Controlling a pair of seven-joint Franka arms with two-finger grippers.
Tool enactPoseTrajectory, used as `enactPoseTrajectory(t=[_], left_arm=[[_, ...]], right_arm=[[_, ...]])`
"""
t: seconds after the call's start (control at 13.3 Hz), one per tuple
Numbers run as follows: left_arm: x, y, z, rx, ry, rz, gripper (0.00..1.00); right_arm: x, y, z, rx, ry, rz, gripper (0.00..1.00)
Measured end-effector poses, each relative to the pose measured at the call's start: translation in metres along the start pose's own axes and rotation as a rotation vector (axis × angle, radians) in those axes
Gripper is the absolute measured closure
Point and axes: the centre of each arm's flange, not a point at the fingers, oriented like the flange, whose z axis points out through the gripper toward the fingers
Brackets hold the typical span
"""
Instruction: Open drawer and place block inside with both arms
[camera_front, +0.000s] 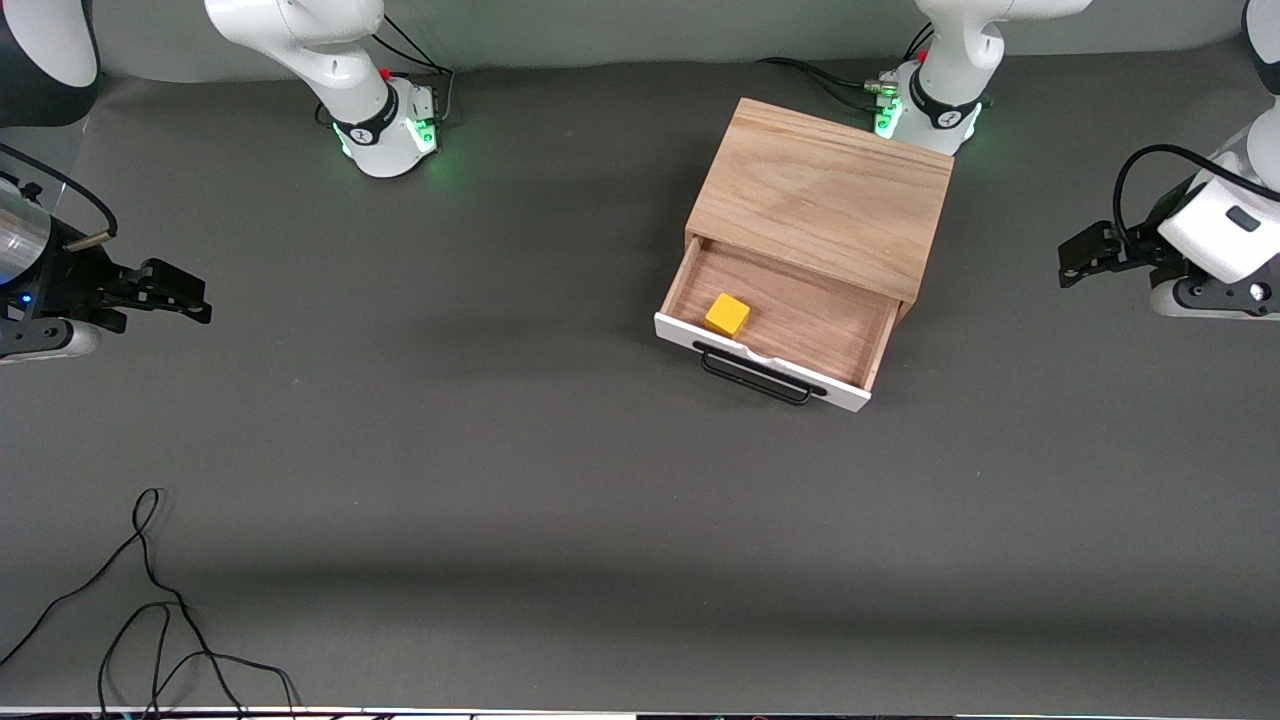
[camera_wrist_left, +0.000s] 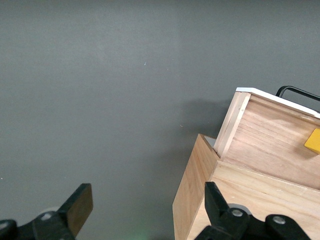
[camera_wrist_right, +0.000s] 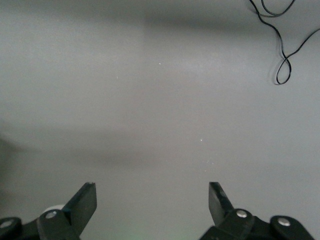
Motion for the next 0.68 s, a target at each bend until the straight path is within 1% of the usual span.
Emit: enactPoseTrajectory(t=[0.68], left_arm=[[0.0004, 0.0, 0.0008, 0.0, -0.001, 0.0, 0.0]], right_arm=[[-0.0002, 0.0025, 0.0011, 0.0, -0.006, 0.004, 0.0]])
